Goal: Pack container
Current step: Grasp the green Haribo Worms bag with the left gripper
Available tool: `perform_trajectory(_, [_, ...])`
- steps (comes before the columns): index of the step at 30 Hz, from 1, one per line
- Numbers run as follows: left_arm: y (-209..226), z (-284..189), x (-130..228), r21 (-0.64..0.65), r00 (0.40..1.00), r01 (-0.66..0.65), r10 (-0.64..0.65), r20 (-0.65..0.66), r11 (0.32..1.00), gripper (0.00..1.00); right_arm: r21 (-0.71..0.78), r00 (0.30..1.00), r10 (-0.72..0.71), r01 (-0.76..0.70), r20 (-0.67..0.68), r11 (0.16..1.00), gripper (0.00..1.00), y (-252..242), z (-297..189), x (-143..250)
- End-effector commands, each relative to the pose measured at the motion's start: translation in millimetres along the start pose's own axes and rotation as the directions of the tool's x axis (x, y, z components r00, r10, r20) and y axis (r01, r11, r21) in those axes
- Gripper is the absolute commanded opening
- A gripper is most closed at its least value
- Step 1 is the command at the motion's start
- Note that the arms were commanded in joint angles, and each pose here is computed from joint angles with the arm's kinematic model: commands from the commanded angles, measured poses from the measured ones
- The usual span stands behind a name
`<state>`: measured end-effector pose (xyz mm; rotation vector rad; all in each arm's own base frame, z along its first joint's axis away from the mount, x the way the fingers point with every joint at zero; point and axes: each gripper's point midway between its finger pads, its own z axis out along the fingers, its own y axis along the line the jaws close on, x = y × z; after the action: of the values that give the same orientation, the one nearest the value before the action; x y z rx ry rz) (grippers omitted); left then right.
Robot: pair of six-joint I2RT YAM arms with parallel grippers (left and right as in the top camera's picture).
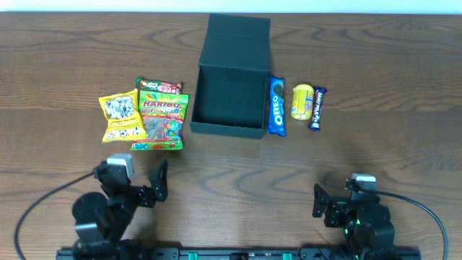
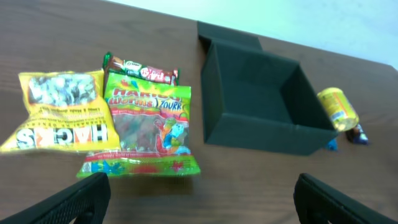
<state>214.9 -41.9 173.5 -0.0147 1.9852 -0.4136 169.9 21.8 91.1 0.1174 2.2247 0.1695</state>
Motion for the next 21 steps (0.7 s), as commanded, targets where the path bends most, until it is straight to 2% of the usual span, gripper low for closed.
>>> perform_trajectory(1, [5,-1,-29,-0.065,0.997,-0.05,0.046,-0.06,0.997,0.95,-0.004,1.0,0.011,-0.011,0.001,1.0,0.99,0,1,1])
perform_trajectory(6, [17,25,-42,-0.102,0.956,-0.029,-0.002,-0.293,0.994,0.95,-0.004,1.0,0.011,-0.011,0.001,1.0,0.99,0,1,1])
perform_trajectory(9, [24,59,-31,-0.071,0.881,-0.055,0.015,-0.472,0.996,0.95,-0.004,1.0,0.011,-0.011,0.001,1.0,0.99,0,1,1])
perform_trajectory(12, [32,88,-11,-0.074,0.798,-0.012,-0.035,-0.602,0.997,0.95,-0.004,1.0,0.011,-0.011,0.001,1.0,0.99,0,1,1])
perform_trajectory(16, [43,117,19,-0.129,0.723,0.09,-0.154,-0.673,0.988,0.95,-0.004,1.0,0.011,-0.011,0.001,1.0,0.99,0,1,1])
perform_trajectory(21, [44,144,38,-0.087,0.695,0.149,-0.167,-0.699,0.985,0.95,-0.004,1.0,0.011,-0.011,0.001,1.0,0.99,0,1,1])
